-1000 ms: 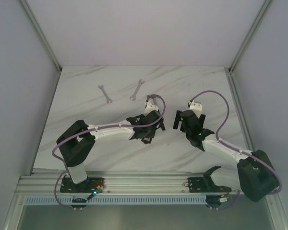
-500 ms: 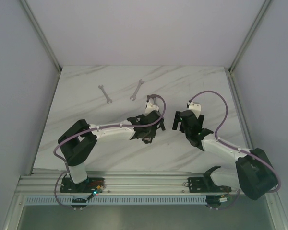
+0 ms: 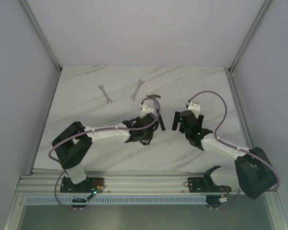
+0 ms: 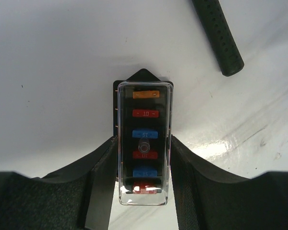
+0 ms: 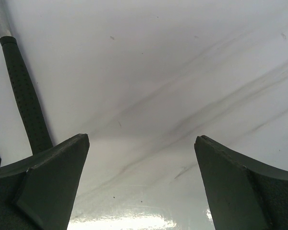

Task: Snap on the fuse box
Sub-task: Close the fuse box cover on the fuse box base.

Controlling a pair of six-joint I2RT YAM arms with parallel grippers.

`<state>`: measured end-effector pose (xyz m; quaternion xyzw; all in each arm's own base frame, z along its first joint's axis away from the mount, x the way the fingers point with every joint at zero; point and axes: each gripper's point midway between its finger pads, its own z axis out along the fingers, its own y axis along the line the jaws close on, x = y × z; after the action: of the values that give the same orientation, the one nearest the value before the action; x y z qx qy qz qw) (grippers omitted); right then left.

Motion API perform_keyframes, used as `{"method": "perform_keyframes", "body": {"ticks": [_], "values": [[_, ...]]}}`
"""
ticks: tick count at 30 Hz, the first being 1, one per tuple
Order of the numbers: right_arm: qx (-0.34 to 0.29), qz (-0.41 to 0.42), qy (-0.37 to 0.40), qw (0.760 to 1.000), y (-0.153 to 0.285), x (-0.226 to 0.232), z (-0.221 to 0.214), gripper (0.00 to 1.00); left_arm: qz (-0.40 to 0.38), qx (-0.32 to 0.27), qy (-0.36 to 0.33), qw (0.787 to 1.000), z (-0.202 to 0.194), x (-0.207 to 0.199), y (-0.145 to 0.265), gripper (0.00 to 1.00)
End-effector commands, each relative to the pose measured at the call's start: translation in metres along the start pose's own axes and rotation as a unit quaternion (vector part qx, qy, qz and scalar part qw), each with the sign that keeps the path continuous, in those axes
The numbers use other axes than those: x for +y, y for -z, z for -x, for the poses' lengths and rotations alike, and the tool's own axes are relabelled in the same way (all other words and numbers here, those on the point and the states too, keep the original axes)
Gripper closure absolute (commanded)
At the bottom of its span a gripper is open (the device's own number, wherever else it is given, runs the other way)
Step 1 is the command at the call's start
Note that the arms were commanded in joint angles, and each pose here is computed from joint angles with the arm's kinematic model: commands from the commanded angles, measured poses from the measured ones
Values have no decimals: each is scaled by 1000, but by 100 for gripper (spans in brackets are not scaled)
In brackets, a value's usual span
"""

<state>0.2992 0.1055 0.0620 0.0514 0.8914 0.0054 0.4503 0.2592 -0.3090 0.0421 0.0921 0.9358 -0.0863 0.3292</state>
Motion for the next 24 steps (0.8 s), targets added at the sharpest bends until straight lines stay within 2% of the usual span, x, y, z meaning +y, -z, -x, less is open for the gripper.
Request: {"method": "perform_keyframes", "body": {"ticks": [1, 15, 24], "values": [[-13, 2, -5, 1000, -3, 4, 11, 0, 18, 36, -18, 999, -23, 11, -4, 46], [-5, 5, 0, 1000, -6, 6, 7, 1, 55, 118, -44, 990, -94, 29, -19, 62], [1, 7, 3, 1000, -7, 8, 5, 1, 95, 160, -67, 980, -121, 40, -20, 64]]}}
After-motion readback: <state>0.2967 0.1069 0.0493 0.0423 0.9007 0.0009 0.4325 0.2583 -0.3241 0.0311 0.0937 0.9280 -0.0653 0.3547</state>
